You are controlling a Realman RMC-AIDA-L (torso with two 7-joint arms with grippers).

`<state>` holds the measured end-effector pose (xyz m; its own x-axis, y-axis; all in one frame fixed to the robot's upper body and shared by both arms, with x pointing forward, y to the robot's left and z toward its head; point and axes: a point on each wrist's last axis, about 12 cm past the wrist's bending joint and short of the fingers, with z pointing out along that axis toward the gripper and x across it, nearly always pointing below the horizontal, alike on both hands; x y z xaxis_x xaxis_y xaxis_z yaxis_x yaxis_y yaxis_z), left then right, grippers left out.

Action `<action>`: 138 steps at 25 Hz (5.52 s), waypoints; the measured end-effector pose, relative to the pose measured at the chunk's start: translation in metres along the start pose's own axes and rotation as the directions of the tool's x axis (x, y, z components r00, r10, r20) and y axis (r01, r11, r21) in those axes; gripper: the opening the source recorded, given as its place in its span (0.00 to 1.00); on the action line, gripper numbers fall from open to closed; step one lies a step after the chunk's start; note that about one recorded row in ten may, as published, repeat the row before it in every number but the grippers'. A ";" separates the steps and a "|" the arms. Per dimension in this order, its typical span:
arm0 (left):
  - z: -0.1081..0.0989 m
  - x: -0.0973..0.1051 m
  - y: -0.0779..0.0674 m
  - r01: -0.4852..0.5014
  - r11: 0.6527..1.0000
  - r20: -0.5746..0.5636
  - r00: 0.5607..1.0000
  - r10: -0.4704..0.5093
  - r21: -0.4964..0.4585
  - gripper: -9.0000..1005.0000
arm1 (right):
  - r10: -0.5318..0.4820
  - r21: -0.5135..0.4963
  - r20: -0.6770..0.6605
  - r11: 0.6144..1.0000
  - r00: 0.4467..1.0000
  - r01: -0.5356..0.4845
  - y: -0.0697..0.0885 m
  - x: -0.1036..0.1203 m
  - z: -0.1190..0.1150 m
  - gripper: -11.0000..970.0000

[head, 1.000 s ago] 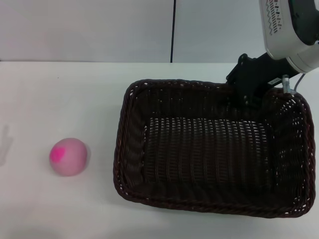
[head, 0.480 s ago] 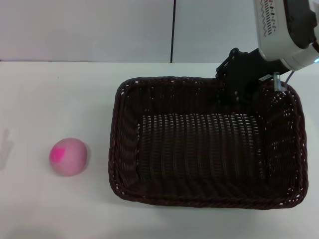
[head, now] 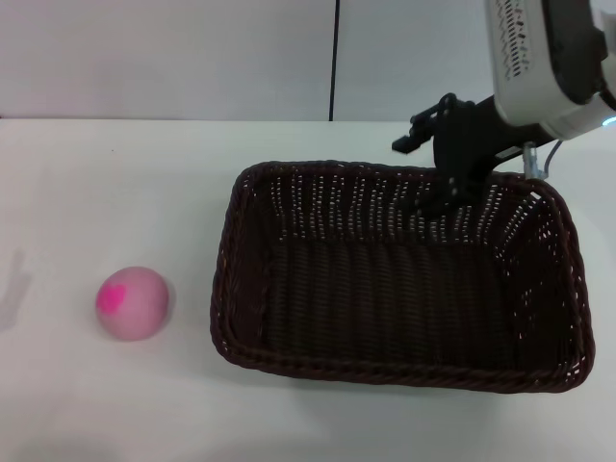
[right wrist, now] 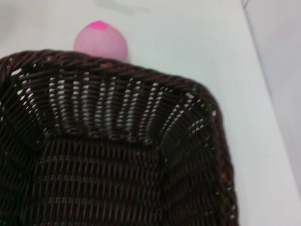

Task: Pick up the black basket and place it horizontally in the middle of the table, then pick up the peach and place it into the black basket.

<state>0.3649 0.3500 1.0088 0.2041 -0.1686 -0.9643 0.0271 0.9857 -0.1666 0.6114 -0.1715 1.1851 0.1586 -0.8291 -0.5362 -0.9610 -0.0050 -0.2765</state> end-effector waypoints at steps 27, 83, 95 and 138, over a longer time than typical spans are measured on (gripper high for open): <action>0.031 -0.015 0.021 0.088 0.762 -0.391 0.893 0.225 0.641 0.83 | 0.142 0.101 0.967 0.544 0.210 -0.833 0.166 0.162 -0.070 0.81; 0.091 -0.031 -0.009 0.085 0.729 -0.170 0.985 0.043 0.679 0.05 | 0.181 -0.014 0.982 0.389 0.061 -0.921 0.199 0.185 -0.036 0.81; 0.119 -0.014 -0.104 0.257 0.357 -0.248 0.966 -0.071 0.898 0.07 | 0.169 -0.014 0.984 0.421 0.063 -0.907 0.190 0.179 -0.033 0.81; 0.027 -0.002 0.011 -0.087 0.991 -0.036 0.995 0.091 0.103 0.86 | -0.168 0.231 0.962 0.088 0.214 -0.969 0.235 0.196 -0.040 0.81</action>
<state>0.3910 0.3618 1.0142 0.1705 -0.0779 -0.9823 0.1101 0.9921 -0.0596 0.4078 -0.3575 1.0465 0.4134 0.3611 -0.8359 -0.1860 0.9321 0.3107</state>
